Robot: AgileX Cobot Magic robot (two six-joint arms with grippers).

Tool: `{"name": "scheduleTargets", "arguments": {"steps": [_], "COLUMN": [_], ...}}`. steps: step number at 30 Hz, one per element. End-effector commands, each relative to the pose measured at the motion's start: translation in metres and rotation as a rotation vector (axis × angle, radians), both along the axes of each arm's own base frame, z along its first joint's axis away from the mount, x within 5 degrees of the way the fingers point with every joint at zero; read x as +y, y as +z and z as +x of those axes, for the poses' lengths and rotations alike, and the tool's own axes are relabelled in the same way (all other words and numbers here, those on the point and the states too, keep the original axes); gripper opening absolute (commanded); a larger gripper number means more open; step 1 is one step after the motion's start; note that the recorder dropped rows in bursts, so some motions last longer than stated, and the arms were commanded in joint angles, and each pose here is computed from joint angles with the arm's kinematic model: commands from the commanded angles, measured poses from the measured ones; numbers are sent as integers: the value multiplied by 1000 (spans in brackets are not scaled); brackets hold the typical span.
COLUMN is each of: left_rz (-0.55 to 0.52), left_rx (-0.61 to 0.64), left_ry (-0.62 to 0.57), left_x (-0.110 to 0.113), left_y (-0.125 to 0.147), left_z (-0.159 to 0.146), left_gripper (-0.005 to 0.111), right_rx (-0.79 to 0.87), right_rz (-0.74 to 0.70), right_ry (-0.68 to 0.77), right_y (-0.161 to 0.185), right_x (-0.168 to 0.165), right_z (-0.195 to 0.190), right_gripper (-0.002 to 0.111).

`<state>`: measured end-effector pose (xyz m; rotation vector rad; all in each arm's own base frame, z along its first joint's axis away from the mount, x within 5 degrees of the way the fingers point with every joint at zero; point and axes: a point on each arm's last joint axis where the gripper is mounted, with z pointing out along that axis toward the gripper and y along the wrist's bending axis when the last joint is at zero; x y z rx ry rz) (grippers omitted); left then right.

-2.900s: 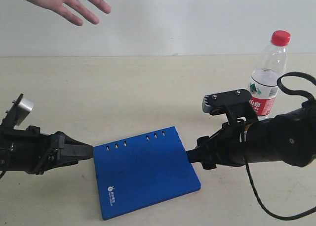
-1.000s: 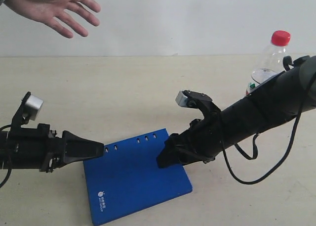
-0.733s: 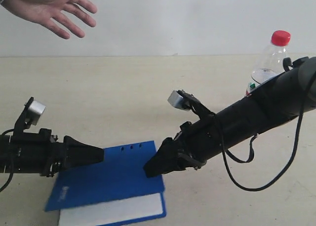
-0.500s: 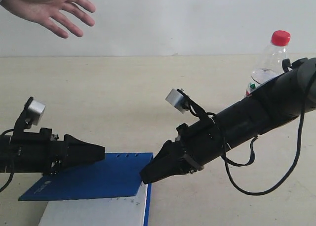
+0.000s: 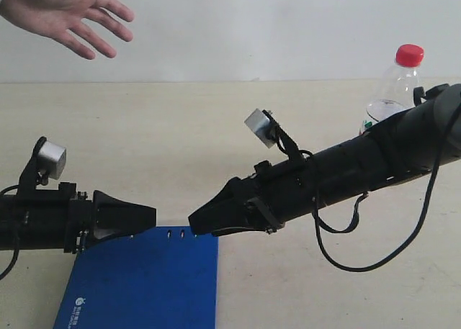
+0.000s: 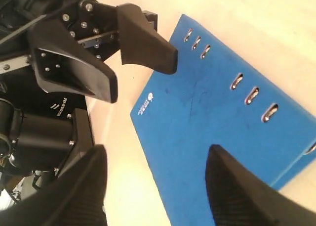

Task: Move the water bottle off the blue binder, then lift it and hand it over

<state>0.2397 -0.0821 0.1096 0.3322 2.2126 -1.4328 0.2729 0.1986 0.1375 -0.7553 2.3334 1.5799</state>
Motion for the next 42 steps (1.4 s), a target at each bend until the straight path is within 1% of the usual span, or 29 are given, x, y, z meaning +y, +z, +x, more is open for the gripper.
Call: {"name": "scheduleTargets", "arguments": {"steps": [1, 4, 6, 9, 14, 16, 22, 25, 27, 30, 33, 40, 42], "left_rz": [73, 234, 295, 288, 282, 282, 262, 255, 300, 464, 553, 578, 558], "left_rx": [-9, 31, 55, 54, 15, 3, -80, -125, -150, -174, -169, -116, -84], "left_ry": [0, 48, 71, 70, 83, 98, 137, 154, 182, 255, 275, 226, 195], "left_x": [2, 10, 14, 14, 14, 14, 14, 15, 18, 30, 37, 36, 34], "left_y": [-6, -19, -24, -24, -17, -14, 10, 25, 31, 32, 26, 10, 5], "left_z": [1, 3, 3, 3, 17, 25, 48, 54, 57, 60, 62, 59, 57], "left_gripper": [56, 56, 56, 56, 56, 56, 56, 56, 56, 56, 56, 56, 56], "right_rx": [47, 50, 62, 106, 163, 175, 163, 153, 148, 146, 150, 160, 160], "right_rz": [-60, -192, -207, -154, -176, -164, -158, -159, -159, -158, -152, -128, -130], "right_ry": [-51, -149, -163, -112, -115, -99, -88, -84, -82, -81, -76, -22, -5], "right_y": [-3, -14, -18, -23, -44, -47, -46, -47, -47, -47, -46, -44, -44], "right_x": [-2, -8, -8, -4, -4, -3, -3, -3, -3, -3, -3, -2, -2], "right_z": [3, 10, 11, 9, 10, 8, 8, 8, 8, 8, 7, 3, 1], "right_gripper": [53, 53, 53, 53, 53, 53, 53, 53, 53, 53, 53, 53, 53]}}
